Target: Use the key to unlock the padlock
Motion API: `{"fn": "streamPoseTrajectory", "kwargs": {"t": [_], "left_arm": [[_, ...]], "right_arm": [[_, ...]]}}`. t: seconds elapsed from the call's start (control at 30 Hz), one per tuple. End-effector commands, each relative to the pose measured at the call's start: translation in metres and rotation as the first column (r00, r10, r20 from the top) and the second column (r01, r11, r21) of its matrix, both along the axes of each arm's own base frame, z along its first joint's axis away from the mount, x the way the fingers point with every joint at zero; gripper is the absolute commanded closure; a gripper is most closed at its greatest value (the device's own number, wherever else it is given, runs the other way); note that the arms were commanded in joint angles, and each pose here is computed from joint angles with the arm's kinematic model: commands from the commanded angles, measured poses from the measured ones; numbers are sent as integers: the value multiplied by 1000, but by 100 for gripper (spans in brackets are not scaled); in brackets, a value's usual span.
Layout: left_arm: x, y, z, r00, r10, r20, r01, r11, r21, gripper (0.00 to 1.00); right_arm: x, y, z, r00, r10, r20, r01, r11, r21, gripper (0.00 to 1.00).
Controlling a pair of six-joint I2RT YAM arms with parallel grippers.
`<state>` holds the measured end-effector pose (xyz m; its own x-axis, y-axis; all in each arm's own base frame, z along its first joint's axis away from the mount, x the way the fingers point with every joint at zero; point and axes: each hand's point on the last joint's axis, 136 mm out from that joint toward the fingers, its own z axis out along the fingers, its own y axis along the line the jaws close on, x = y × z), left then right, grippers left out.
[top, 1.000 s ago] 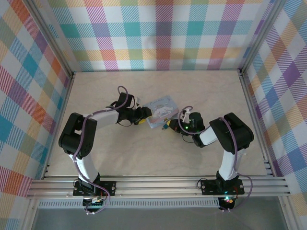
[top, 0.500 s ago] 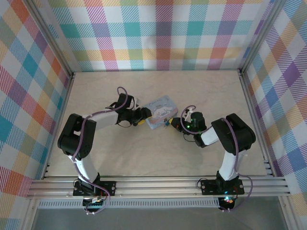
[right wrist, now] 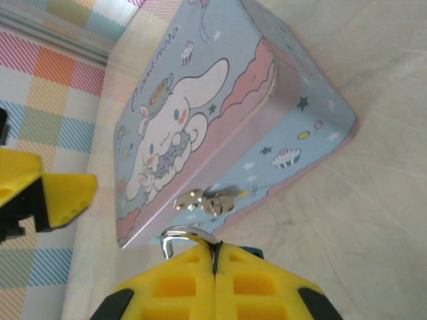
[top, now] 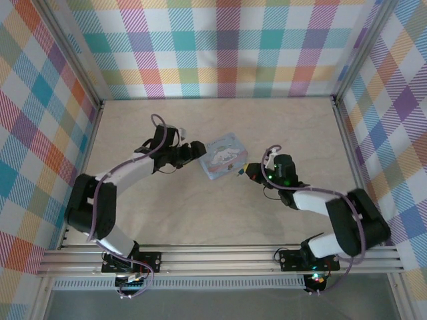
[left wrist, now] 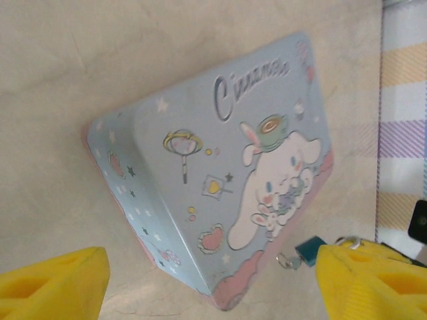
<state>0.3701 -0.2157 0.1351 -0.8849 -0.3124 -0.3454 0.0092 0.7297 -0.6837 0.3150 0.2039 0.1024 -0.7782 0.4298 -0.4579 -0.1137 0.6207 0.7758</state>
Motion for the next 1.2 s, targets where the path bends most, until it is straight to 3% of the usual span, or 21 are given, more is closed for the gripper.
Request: {"fn": "streamPoseTrajectory", "kwargs": {"t": [0.0, 0.37, 0.77, 1.0, 1.17], "left_arm": [[-7, 26, 7, 997, 39, 69, -46, 993, 111, 18], [-19, 71, 36, 961, 166, 222, -214, 953, 216, 15], [-21, 78, 47, 954, 171, 247, -232, 941, 244, 13], [-24, 89, 53, 947, 197, 253, -268, 921, 283, 13], [-21, 110, 68, 910, 257, 325, -362, 874, 325, 11]], "right_arm": [[-30, -20, -18, 993, -13, -116, -1, 993, -116, 100], [-98, -49, -49, 929, -62, -365, -12, 980, -198, 100], [-86, -49, -73, 906, -92, -413, -20, 966, -259, 100], [-77, -51, -65, 916, -105, -387, -11, 958, -285, 80], [-65, -59, -36, 946, -120, -303, 8, 938, -347, 70]]}}
